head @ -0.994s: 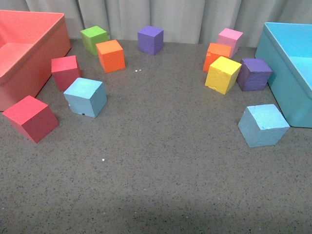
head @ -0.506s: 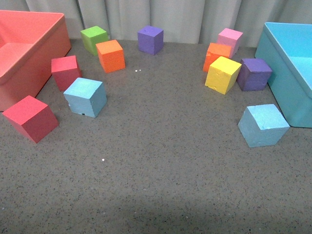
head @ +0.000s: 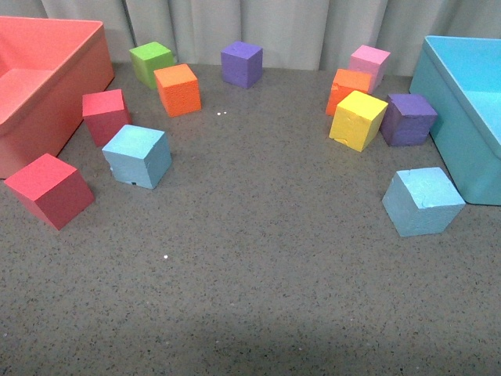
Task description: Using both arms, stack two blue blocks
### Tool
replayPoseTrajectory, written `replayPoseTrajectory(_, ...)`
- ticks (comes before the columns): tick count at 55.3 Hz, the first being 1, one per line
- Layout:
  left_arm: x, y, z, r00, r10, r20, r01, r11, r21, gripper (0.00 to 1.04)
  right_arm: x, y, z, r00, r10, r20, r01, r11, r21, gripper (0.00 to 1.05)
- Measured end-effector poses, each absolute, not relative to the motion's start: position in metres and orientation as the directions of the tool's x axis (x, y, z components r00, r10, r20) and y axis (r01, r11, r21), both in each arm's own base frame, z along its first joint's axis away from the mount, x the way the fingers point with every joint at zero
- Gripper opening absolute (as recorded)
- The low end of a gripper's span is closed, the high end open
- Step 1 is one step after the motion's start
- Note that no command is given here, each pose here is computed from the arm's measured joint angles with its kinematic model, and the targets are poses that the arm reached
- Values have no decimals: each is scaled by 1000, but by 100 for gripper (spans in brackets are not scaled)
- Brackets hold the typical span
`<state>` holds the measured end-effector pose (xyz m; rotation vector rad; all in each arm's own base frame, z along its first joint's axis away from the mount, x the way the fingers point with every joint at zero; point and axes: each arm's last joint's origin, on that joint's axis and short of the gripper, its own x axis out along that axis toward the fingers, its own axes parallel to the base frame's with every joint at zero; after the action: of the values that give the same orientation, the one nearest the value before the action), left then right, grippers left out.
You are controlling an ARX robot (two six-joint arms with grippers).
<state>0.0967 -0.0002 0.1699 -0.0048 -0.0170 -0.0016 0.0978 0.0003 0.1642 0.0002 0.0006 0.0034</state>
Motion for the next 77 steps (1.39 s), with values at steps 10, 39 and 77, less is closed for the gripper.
replayPoseTrajectory(10, 97, 0, 170, 1000, -2, 17, 2, 1000, -5, 98, 98, 0, 164, 1000, 3, -1, -3, 1000, 0, 95)
replayPoseTrajectory(39, 97, 0, 170, 1000, -2, 17, 2, 1000, -5, 98, 98, 0, 164, 1000, 3, -1, -3, 1000, 0, 95)
replayPoseTrajectory(77, 97, 0, 170, 1000, -1, 17, 1, 1000, -5, 98, 211, 10, 178, 818, -8, -575, -56, 994, -93, 95)
